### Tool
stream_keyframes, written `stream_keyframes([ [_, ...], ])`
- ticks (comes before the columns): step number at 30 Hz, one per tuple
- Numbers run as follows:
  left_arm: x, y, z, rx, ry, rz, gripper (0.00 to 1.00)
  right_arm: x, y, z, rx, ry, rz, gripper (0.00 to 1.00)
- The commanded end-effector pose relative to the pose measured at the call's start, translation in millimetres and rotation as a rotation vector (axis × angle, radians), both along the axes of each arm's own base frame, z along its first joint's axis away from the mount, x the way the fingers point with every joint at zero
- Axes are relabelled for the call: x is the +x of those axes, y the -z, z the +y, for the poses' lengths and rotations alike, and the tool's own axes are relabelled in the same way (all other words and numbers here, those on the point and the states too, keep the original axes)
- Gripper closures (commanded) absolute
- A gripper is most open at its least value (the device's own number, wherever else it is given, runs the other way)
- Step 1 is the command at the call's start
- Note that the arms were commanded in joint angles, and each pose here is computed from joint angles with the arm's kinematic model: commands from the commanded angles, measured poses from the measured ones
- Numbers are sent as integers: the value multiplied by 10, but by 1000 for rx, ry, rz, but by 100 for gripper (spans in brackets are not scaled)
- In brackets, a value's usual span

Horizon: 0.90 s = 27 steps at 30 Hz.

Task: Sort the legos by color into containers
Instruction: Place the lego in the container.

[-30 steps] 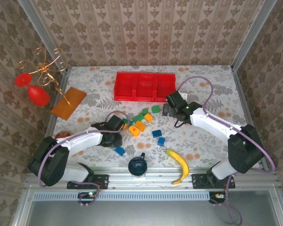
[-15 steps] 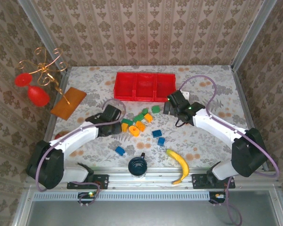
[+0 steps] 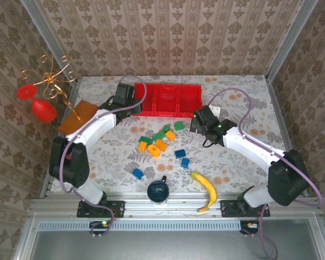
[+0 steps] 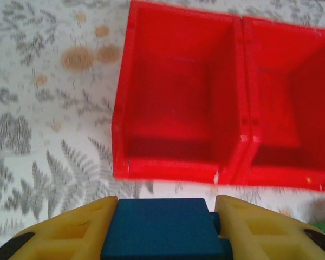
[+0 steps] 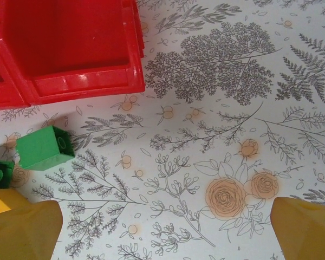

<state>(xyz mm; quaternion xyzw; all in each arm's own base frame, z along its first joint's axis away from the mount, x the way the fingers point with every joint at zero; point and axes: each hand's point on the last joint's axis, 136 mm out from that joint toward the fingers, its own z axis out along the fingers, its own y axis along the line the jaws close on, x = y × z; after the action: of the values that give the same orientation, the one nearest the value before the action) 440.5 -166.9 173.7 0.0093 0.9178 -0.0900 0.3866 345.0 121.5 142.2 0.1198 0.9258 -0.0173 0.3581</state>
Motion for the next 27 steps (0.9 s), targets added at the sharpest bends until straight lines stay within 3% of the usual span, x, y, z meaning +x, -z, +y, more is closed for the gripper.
stream_keyframes([
  [1,290,-91,-15,12,37,-37,72,-67,-12,-100,-19,47,-11,0],
  [14,833,200,-229,21,80,15,70,-85,32,-128,-15,66,-14,0],
  [27,1013,303,-337,26,94,25,46,-55,62,-96,-32,49,9,0],
])
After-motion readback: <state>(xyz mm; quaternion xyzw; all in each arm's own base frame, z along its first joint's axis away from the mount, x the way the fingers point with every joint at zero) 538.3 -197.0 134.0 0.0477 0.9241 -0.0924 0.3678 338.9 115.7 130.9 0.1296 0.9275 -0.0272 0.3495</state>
